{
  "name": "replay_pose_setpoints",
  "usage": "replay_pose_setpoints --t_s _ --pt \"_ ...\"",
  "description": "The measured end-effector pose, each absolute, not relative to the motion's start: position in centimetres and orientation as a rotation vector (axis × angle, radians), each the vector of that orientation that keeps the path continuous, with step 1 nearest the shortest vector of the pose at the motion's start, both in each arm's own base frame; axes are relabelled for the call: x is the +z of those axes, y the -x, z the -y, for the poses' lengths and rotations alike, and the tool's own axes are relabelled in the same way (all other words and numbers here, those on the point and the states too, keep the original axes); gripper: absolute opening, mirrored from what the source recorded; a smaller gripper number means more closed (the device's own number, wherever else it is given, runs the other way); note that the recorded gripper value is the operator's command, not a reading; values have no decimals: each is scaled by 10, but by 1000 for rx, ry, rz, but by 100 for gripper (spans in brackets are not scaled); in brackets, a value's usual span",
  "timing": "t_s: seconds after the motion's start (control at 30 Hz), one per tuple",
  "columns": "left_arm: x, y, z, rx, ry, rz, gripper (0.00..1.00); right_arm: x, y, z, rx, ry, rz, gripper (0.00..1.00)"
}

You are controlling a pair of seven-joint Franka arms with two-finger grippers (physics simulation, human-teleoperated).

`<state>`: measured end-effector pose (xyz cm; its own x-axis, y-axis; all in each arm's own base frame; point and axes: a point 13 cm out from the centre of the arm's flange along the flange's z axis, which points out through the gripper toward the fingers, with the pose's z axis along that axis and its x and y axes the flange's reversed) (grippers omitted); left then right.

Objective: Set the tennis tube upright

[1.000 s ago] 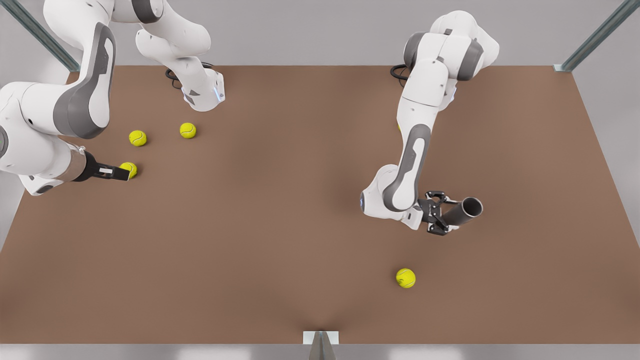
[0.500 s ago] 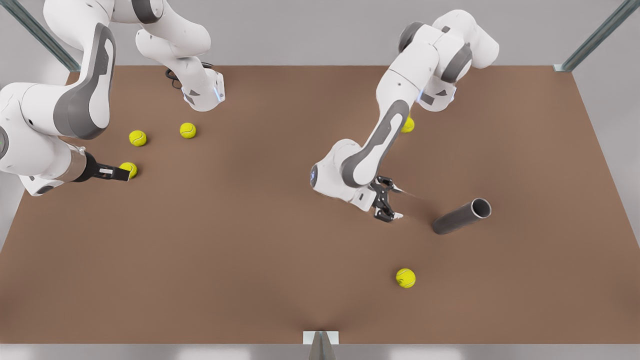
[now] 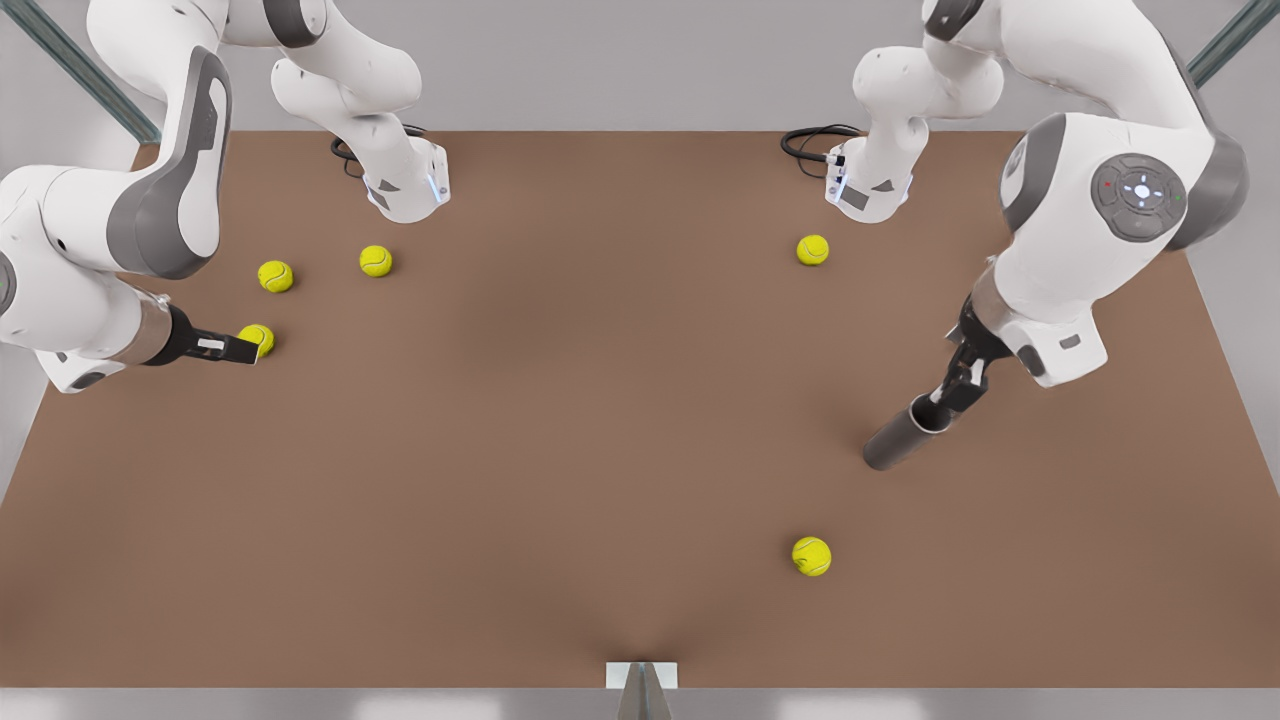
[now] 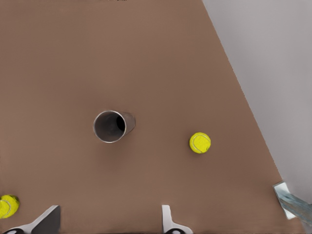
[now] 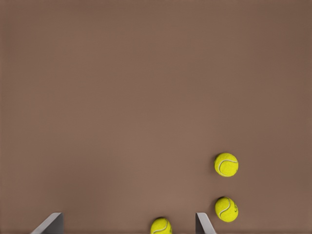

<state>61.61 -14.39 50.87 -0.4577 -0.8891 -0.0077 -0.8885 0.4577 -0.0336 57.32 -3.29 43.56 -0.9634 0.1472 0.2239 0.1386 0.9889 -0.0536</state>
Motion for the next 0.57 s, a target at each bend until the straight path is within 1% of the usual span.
replay_pose_setpoints --t_s 0.1,0.23,0.57 --pt "526 -607 145 -54 1290 -2828 100 436 -573 33 56 212 2905 100" --pt "519 -608 145 -1 890 -2973 100 436 -574 33 57 211 2906 100" --pt "521 -616 142 17 345 -3052 100 436 -574 33 57 209 2907 100"
